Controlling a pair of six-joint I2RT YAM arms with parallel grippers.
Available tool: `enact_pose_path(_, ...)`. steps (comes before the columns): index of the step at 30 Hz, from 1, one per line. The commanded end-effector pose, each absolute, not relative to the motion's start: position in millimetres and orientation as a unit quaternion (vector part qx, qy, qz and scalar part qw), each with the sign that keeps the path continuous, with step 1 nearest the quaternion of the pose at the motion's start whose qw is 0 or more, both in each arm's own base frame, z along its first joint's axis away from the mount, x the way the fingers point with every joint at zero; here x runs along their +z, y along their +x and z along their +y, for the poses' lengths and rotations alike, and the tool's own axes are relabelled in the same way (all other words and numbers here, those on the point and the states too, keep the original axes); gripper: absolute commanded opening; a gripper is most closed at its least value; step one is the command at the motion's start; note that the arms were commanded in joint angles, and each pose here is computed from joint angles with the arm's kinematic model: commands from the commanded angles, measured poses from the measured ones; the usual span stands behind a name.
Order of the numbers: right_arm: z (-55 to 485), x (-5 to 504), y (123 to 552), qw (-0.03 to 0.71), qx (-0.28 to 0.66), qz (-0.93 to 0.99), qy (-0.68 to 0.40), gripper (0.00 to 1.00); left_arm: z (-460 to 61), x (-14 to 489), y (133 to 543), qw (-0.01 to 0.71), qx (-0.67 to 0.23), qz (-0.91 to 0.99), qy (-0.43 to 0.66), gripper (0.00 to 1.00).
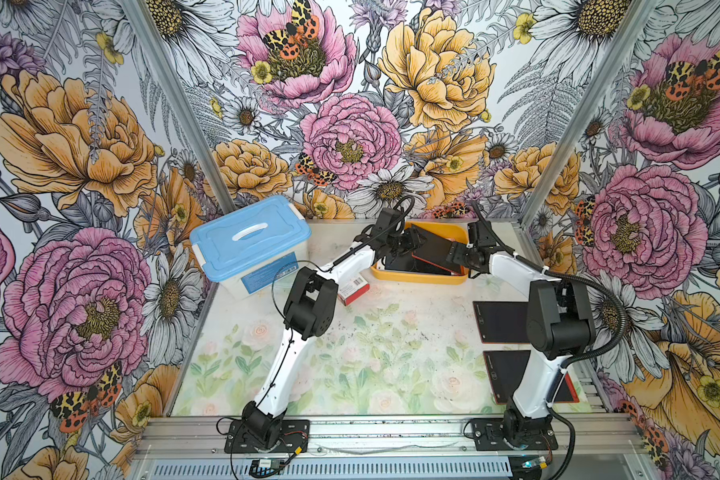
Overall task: Take out the writing tablet from the storage box
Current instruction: Pick up the writing tablet from the storage box.
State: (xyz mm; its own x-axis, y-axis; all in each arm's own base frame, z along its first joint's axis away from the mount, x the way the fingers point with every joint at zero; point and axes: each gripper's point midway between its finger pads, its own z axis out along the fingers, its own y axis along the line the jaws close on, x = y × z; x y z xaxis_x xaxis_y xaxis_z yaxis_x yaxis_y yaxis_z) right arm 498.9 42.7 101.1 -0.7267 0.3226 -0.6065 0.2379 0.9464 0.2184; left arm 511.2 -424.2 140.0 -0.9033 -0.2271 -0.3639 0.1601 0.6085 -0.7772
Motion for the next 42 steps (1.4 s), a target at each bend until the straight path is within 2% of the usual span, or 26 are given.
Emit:
enact_pose_path(1, 37, 122, 499, 0.365, 0.061, 0.917, 0.149, 0.87, -422, 175, 513, 0.247, -0.449, 0.859, -0.015, 0.43)
enact_pose_path(6, 35, 122, 497, 0.365, 0.060, 0.916, 0.152, 0.87, -421, 175, 514, 0.244, -0.451, 0.858, -0.021, 0.28)
enact_pose_path(10, 35, 124, 496, 0.367, 0.061, 0.916, 0.152, 0.87, -420, 174, 514, 0.241, -0.451, 0.859, -0.027, 0.23)
enact_pose_path(21, 33, 143, 491, 0.384, 0.061, 0.909, 0.152, 0.88, -418, 187, 513, 0.240, -0.467, 0.850, -0.042, 0.00)
enact_pose_path(31, 27, 187, 475, 0.428, 0.057, 0.890, 0.149, 0.89, -400, 226, 505, 0.273, -0.497, 0.822, -0.056, 0.00)
enact_pose_path(42, 28, 222, 434, 0.466, 0.056, 0.871, 0.147, 0.89, -370, 255, 448, 0.298, -0.502, 0.810, -0.051, 0.00)
